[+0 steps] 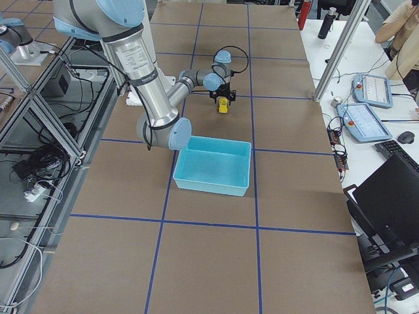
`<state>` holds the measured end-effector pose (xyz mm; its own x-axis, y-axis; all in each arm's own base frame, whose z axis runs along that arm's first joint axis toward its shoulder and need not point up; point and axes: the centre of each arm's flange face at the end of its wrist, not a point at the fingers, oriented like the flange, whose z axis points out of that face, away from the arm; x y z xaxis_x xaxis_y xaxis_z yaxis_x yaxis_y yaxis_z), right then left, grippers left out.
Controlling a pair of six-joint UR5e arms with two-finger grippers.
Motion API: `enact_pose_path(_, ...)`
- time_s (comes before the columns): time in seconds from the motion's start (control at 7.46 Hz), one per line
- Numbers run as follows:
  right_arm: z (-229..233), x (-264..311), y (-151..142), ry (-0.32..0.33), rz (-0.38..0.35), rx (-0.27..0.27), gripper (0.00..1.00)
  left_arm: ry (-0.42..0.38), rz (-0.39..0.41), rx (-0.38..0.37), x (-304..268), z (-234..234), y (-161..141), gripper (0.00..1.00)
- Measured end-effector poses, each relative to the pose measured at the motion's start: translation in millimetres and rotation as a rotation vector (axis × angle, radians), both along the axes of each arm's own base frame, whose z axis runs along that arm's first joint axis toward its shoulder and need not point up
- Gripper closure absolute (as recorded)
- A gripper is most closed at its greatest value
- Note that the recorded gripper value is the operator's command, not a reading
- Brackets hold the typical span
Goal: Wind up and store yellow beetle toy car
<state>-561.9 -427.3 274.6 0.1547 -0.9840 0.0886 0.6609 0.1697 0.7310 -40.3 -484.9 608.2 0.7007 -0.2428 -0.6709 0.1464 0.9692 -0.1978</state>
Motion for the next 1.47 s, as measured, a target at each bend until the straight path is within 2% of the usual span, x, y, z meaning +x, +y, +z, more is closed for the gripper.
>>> enact_pose_path(0.13, 0.4, -1.4, 2.0, 0.0, -0.003, -0.002, 1.0, -0.004, 0.005, -0.003, -0.5, 5.0, 3.9, 0.0)
enact_pose_path(0.54, -11.2, 7.5, 6.6, 0.002, -0.007, -0.007, 1.0, -0.009, 0.063, 0.036, -2.1, 24.9, 20.0, 0.0)
enact_pose_path(0.67, -25.9, 28.1, 6.3, 0.023, 0.001, -0.017, 1.0, -0.008, 0.07, 0.039, -1.9, 27.9, 21.4, 0.0)
enact_pose_path(0.94, -57.2, 111.7, -1.3, 0.081, 0.044, -0.039, 1.0, -0.009, 0.074, 0.043, -1.9, 31.0, 21.3, 0.0)
enact_pose_path(1.07, -55.7, 158.3, -6.6, 0.093, 0.061, -0.051, 1.0, -0.011, 0.073, 0.047, -2.0, 31.9, 21.0, 0.0)
enact_pose_path(1.21, -43.0, 199.3, -8.2, 0.098, 0.068, -0.058, 1.0, -0.012, 0.071, 0.05, -2.0, 30.9, 20.2, 0.0)
enact_pose_path(1.47, 5.3, 283.9, 9.3, 0.124, 0.069, -0.059, 1.0, -0.011, 0.068, 0.055, -1.9, 27.9, 18.1, 0.0)
